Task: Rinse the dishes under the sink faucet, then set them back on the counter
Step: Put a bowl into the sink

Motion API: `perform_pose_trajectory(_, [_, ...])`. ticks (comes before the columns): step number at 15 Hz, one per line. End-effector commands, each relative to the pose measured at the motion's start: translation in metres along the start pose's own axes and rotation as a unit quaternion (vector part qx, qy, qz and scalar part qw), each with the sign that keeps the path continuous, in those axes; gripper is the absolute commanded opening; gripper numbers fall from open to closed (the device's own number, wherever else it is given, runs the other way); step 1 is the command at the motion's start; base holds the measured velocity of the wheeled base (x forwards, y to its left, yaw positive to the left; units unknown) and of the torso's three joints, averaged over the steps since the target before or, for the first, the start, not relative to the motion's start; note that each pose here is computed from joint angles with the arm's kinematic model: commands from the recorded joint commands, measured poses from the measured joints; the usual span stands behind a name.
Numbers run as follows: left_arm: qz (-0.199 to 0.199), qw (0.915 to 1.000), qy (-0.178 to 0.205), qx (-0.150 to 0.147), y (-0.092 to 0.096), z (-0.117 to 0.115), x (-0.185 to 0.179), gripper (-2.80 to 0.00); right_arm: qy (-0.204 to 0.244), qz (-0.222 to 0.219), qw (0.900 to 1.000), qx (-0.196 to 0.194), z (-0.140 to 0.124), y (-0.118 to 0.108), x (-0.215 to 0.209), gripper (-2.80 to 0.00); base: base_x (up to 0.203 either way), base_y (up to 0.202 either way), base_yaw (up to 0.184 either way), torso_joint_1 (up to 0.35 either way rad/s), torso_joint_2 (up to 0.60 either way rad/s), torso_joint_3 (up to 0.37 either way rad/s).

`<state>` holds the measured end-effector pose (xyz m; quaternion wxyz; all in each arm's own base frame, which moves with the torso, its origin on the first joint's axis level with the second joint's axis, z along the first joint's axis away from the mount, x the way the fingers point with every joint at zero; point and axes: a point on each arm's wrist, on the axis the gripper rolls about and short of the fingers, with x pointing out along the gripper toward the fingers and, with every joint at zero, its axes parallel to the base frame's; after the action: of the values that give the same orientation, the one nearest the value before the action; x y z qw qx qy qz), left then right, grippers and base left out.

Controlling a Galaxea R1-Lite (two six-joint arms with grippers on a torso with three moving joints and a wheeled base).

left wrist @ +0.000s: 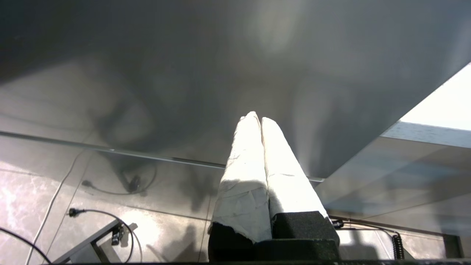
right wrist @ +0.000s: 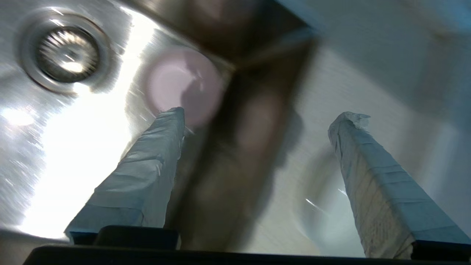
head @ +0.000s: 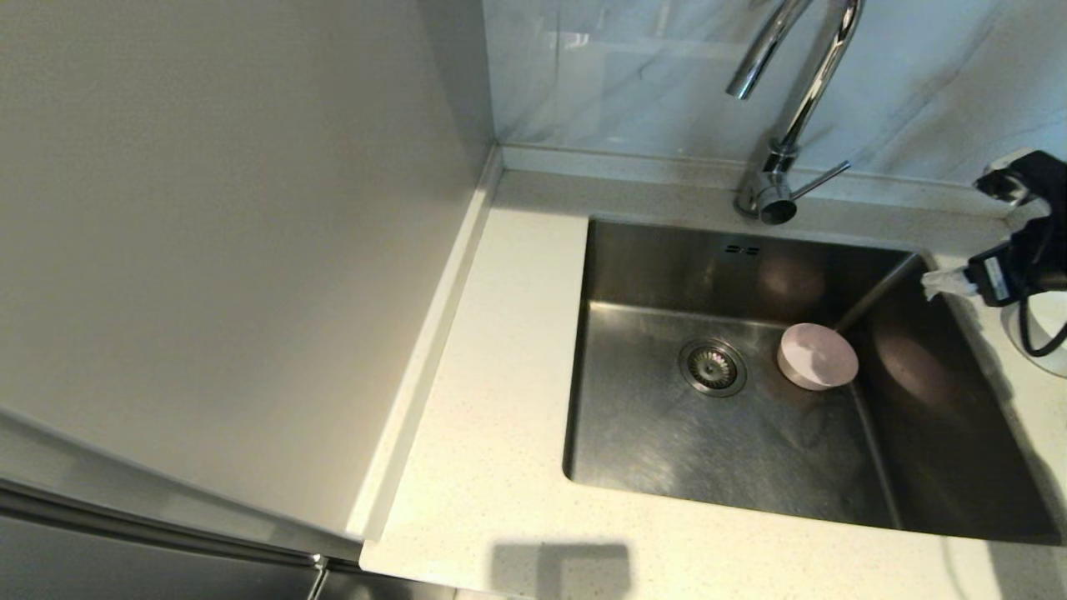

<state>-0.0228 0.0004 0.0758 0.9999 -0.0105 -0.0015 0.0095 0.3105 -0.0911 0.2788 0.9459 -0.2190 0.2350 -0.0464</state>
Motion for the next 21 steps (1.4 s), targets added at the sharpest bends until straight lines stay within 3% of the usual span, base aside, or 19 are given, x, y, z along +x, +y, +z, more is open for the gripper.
perform_pose_trajectory(1, [0.000, 1.0000, -0.002, 0.000, 0.000, 0.000, 0.000, -2.80, 0.044, -0.022, 0.999, 0.002, 0.007, -0.025, -0.034, 0.00, 0.000, 0.000, 0.000, 0.000, 0.00, 0.000])
perform_pose_trajectory(3, [0.000, 1.0000, -0.002, 0.000, 0.000, 0.000, 0.000, -2.80, 0.107, -0.050, 0.993, 0.008, -0.003, -0.042, -0.020, 0.00, 0.000, 0.000, 0.000, 0.000, 0.00, 0.000])
perform_pose_trajectory(8, [0.000, 1.0000, -0.002, 0.000, 0.000, 0.000, 0.000, -2.80, 0.178, -0.075, 0.981, 0.019, -0.030, -0.056, 0.007, 0.00, 0.000, 0.000, 0.000, 0.000, 0.00, 0.000])
perform_pose_trajectory(14, [0.000, 1.0000, -0.002, 0.000, 0.000, 0.000, 0.000, -2.80, 0.234, -0.071, 0.969, 0.034, -0.063, -0.065, 0.045, 0.00, 0.000, 0.000, 0.000, 0.000, 0.00, 0.000])
perform_pose_trajectory(18, [0.000, 1.0000, -0.002, 0.000, 0.000, 0.000, 0.000, -2.80, 0.245, -0.061, 0.967, 0.037, -0.071, -0.064, 0.056, 0.00, 0.000, 0.000, 0.000, 0.000, 0.00, 0.000])
perform_pose_trajectory(19, [0.000, 1.0000, -0.002, 0.000, 0.000, 0.000, 0.000, -2.80, 0.246, -0.058, 0.967, 0.038, -0.072, -0.063, 0.057, -2.80, 0.000, 0.000, 0.000, 0.000, 0.00, 0.000])
perform_pose_trajectory(21, [0.000, 1.0000, -0.002, 0.000, 0.000, 0.000, 0.000, -2.80, 0.245, -0.054, 0.967, 0.038, -0.072, -0.063, 0.058, -2.80, 0.000, 0.000, 0.000, 0.000, 0.00, 0.000])
